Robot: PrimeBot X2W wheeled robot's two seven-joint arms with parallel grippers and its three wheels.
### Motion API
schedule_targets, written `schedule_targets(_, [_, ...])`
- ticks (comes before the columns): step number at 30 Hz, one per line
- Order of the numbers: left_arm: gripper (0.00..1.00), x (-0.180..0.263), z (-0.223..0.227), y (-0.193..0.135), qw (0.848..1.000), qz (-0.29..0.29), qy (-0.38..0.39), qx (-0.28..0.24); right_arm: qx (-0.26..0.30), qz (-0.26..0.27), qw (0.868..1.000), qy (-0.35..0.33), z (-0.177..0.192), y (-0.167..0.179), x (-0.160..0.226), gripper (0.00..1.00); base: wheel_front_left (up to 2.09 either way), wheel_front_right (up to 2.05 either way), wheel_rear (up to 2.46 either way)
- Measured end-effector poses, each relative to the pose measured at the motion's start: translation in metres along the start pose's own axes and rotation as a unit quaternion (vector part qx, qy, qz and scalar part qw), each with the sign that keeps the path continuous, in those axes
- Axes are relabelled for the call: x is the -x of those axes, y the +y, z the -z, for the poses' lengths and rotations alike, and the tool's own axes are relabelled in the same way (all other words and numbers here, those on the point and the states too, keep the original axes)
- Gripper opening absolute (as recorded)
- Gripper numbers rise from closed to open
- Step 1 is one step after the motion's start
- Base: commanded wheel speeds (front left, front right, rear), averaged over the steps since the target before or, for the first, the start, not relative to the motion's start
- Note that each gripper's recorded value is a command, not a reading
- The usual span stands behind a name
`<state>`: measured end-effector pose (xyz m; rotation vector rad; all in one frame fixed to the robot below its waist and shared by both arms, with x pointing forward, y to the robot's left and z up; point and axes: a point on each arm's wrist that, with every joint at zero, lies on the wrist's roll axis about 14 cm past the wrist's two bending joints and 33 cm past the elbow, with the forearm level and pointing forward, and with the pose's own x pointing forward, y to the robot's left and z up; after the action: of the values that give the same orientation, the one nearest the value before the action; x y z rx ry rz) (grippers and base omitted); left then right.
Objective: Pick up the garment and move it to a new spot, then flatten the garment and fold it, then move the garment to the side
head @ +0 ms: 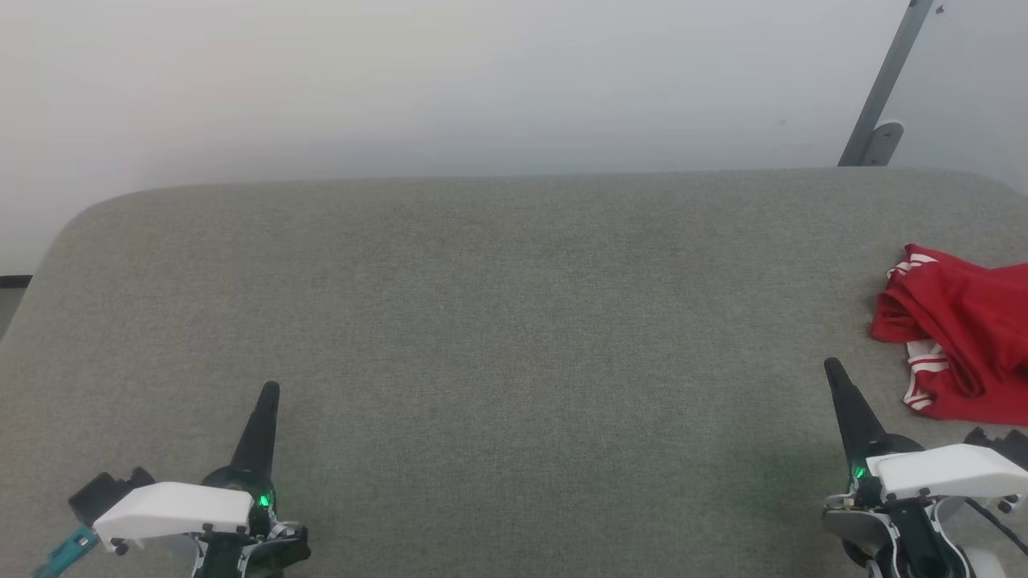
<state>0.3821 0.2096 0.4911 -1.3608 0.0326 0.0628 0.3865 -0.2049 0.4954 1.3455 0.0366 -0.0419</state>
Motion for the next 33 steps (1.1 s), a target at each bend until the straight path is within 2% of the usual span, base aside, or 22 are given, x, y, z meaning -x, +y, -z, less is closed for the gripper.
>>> schedule_targets(17, [0.00,-0.002,0.005,-0.008,0.998,0.013,0.006,0.066,-0.068,-0.014,0.998,0.001,0.001,0.007,-0.001,0.00,0.00,0.00,0.00])
schedule_targets(33, [0.00,-0.004,0.008,-0.014,0.994,0.024,0.011,0.106,-0.113,-0.025,0.993,0.002,0.002,0.013,-0.002,0.00,0.00,0.00,0.00])
